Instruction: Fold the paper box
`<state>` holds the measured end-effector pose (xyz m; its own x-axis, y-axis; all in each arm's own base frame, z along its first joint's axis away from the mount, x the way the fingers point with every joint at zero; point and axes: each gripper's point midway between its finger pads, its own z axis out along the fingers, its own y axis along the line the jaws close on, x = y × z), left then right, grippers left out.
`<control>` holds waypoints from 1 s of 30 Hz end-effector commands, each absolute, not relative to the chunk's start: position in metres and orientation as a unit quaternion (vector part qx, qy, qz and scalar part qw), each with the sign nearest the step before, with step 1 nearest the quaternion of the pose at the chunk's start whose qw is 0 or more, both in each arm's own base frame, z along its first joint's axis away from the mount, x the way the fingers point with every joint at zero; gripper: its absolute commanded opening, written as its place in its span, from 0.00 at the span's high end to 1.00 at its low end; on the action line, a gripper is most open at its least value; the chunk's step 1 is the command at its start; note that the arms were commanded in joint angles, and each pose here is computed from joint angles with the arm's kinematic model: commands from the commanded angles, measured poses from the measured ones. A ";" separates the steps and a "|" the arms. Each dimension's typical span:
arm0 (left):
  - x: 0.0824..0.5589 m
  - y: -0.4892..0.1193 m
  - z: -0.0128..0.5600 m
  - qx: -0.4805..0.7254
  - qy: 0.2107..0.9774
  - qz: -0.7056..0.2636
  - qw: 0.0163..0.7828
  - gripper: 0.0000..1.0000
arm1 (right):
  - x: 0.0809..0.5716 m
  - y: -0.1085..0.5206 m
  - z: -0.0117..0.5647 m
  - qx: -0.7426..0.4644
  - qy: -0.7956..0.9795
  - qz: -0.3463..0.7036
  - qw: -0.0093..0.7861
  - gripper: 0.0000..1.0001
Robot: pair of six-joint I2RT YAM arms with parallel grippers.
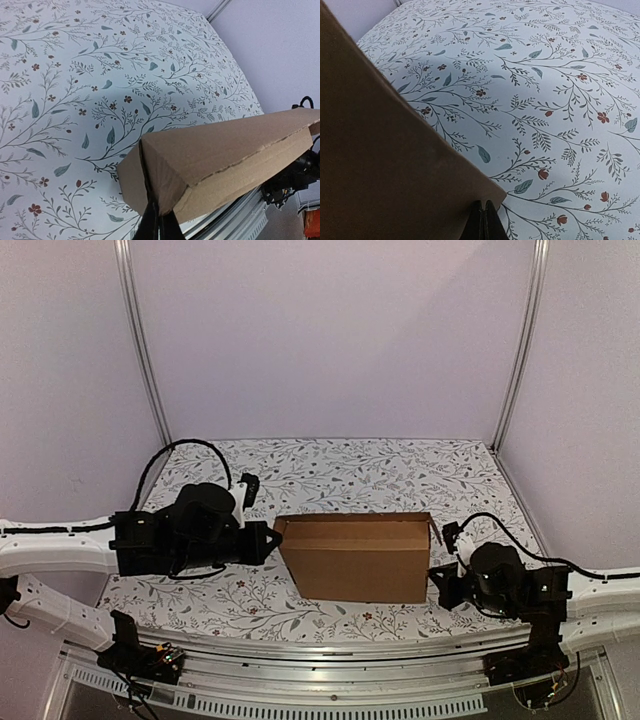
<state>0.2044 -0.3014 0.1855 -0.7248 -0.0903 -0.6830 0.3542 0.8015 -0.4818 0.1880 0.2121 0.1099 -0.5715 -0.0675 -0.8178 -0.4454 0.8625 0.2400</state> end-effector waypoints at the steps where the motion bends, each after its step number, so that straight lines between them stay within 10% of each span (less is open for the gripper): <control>1: 0.190 -0.288 0.157 0.102 0.904 -0.251 0.331 1.00 | 0.204 0.226 0.103 -0.107 0.855 0.225 0.455 1.00; 14: 0.192 -0.277 0.151 0.101 0.911 -0.218 0.335 1.00 | 0.219 0.222 0.094 -0.104 0.866 0.165 0.460 0.90; 20: 0.194 -0.278 0.153 0.104 0.910 -0.214 0.338 1.00 | 0.213 0.198 0.109 -0.112 0.870 0.136 0.461 0.57; 25: 0.196 -0.282 0.151 0.108 0.912 -0.210 0.335 1.00 | 0.207 0.182 0.141 -0.116 0.864 0.131 0.473 0.03; 30: 0.197 -0.286 0.152 0.109 0.912 -0.210 0.335 1.00 | 0.205 0.164 0.175 -0.105 0.858 0.116 0.490 0.01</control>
<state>0.2106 -0.2949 0.1871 -0.7039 -0.0643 -0.7073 0.3341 0.8488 -0.4097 0.2072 0.1860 0.1580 -0.5015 -0.0298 -0.8647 -0.3368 0.9273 0.1634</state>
